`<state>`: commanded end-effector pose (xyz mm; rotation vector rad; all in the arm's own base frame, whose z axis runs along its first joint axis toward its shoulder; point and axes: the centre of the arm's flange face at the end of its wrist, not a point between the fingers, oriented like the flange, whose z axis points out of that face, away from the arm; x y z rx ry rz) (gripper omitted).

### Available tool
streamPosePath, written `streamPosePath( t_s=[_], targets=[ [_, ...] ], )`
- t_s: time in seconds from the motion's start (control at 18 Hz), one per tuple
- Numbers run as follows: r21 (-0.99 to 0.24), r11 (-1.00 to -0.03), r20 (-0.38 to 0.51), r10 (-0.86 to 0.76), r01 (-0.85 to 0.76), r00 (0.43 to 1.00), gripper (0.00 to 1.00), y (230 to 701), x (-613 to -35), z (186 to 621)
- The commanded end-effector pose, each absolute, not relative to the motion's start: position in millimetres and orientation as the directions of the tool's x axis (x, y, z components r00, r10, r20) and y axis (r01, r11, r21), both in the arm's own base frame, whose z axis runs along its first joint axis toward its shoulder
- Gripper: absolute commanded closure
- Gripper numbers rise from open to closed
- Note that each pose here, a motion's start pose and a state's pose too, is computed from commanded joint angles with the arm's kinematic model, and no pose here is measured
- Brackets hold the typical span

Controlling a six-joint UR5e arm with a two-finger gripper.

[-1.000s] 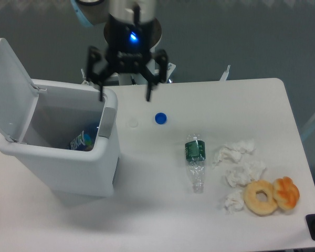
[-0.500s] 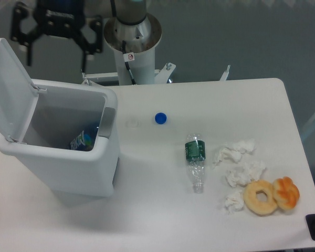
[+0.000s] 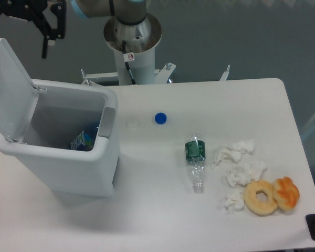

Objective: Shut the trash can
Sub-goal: 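Position the gripper behind the top edge of the open lid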

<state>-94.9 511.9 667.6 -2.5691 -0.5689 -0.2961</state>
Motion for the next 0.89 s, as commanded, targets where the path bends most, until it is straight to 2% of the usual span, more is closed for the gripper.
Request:
streamPosePath(
  t_s=[0.5,0.89],
  targets=[
    [-0.387,-0.818,0.3,0.325,0.426,0.897,0.0,518.1,-88.6,647.0],
    [-0.357,-0.836,0.235,0.351,0.417,0.906,0.0,521.5,-92.3,627.3]
  ],
)
